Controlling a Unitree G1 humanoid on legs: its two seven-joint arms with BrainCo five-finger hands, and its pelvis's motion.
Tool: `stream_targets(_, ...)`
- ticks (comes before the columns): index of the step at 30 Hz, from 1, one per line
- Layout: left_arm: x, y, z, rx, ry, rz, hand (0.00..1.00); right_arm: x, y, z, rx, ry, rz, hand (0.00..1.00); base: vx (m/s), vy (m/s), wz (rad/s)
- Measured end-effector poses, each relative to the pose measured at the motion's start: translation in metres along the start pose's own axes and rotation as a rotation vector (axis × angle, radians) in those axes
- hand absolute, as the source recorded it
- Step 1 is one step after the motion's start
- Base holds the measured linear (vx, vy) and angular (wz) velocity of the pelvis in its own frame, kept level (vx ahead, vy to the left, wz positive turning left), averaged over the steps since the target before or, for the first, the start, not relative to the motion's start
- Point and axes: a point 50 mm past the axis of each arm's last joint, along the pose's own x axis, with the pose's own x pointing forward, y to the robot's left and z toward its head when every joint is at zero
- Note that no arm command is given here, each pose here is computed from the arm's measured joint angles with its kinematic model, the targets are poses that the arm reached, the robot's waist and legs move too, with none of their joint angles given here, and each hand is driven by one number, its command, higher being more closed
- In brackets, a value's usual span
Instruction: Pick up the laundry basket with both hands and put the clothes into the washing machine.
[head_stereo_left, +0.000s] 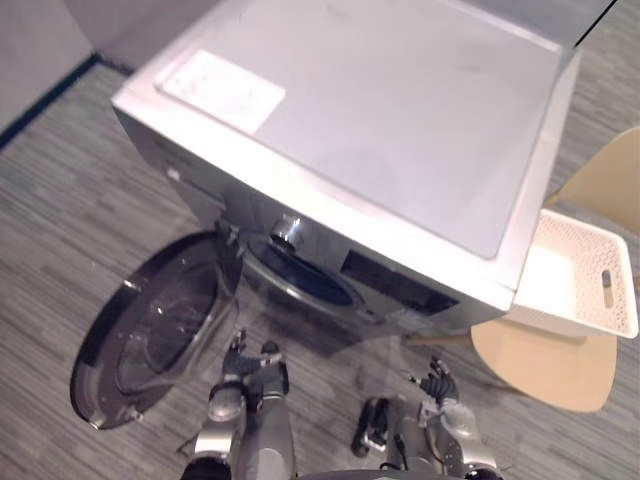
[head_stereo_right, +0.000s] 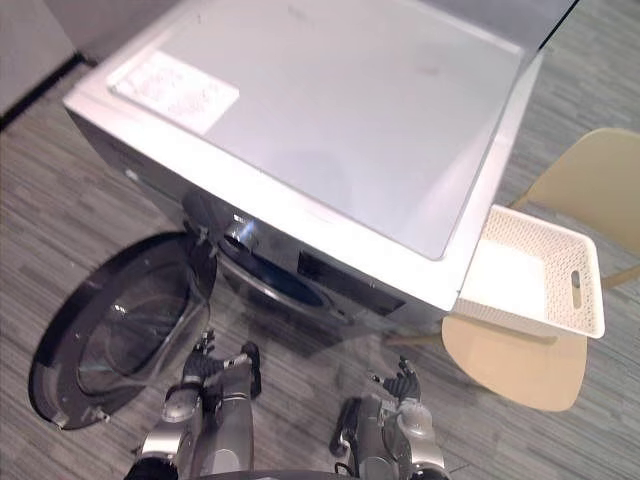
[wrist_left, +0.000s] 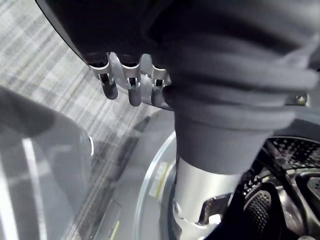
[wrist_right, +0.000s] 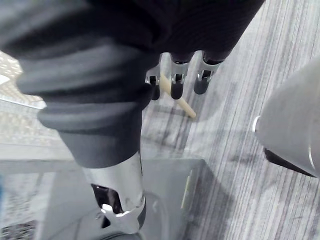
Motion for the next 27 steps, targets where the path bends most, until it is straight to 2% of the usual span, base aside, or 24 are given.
stream_targets(3,-0.002,0.005,-0.016,0.017,0.063,0.004,0.00,0.003,-0.018,0.033,-0.094,-0.172,-0.030,0.00,0.14,0.030,-0.33)
stream_targets(7,-0.002,0.013,-0.032,0.043,0.134,0.007,0.00,0.007,-0.033,-0.027,0.043,0.157,-0.109,0.00,0.06,0.055,-0.42)
stream_targets(10,0.004,0.013,-0.018,0.044,0.097,0.009,0.00,0.004,-0.033,-0.038,0.065,0.221,-0.110,0.00,-0.06,0.046,-0.33)
stream_targets(16,0.005,0.013,-0.010,-0.016,0.059,0.033,0.00,0.007,-0.021,-0.032,0.105,0.207,-0.082,0.00,-0.09,0.009,0.18)
stream_targets(19,0.004,0.010,-0.009,-0.061,0.052,0.038,0.00,0.019,-0.013,-0.003,0.103,0.117,-0.061,0.00,-0.24,-0.209,-0.09)
stream_targets(21,0.002,-0.005,-0.008,-0.090,0.049,0.014,0.00,0.025,-0.016,0.022,0.105,0.024,-0.075,0.00,-0.31,-0.165,-0.16)
stream_targets(23,0.001,-0.017,-0.007,-0.090,0.044,-0.019,0.00,0.024,-0.023,0.017,0.093,0.051,-0.100,0.00,-0.40,-0.151,0.53)
stream_targets(27,-0.001,-0.014,0.002,-0.095,-0.007,-0.017,0.00,0.018,-0.027,0.005,0.110,0.071,-0.134,0.00,-0.28,-0.112,0.44)
